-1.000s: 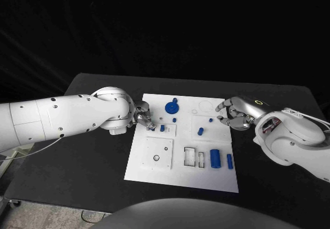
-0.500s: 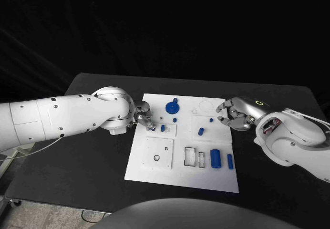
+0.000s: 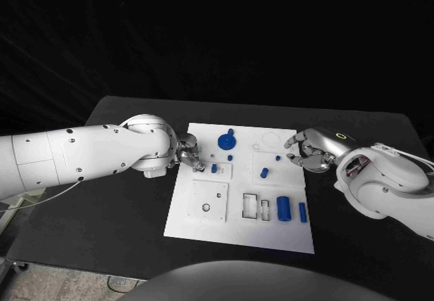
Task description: Assemble the parts on the task board
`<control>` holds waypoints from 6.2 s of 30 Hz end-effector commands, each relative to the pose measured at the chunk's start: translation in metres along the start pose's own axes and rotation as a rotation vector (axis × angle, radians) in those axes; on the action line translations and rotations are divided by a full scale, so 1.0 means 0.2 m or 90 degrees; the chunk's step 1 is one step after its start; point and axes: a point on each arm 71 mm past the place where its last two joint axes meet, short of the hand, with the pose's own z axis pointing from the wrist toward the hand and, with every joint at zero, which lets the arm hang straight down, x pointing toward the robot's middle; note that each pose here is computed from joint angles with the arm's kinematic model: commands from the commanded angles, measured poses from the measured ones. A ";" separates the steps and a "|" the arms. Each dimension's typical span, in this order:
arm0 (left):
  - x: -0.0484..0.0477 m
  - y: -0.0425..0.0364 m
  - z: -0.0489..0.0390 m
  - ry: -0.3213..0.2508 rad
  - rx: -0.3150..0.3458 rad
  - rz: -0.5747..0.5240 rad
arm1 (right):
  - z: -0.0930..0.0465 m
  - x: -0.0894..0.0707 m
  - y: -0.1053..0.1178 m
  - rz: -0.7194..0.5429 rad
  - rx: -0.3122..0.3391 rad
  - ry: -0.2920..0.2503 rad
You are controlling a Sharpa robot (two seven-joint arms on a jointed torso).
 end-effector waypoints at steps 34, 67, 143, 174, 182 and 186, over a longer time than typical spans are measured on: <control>0.014 0.015 0.011 0.004 -0.023 0.005 | 0.00 0.01 -0.01 -0.002 0.007 0.007; -0.323 -0.268 -0.228 -0.283 0.341 0.124 | -0.03 -0.04 0.01 0.026 -0.036 -0.065; -0.035 -0.427 0.123 -0.311 0.351 0.446 | -0.04 -0.03 0.00 0.040 -0.045 -0.066; -0.021 -0.411 0.155 -0.296 0.344 0.449 | -0.04 -0.03 -0.01 0.040 -0.041 -0.061; -0.016 -0.407 0.164 -0.285 0.340 0.447 | -0.04 -0.03 -0.01 0.040 -0.040 -0.062; -0.013 -0.409 0.169 -0.282 0.340 0.445 | -0.04 -0.03 -0.01 0.040 -0.038 -0.062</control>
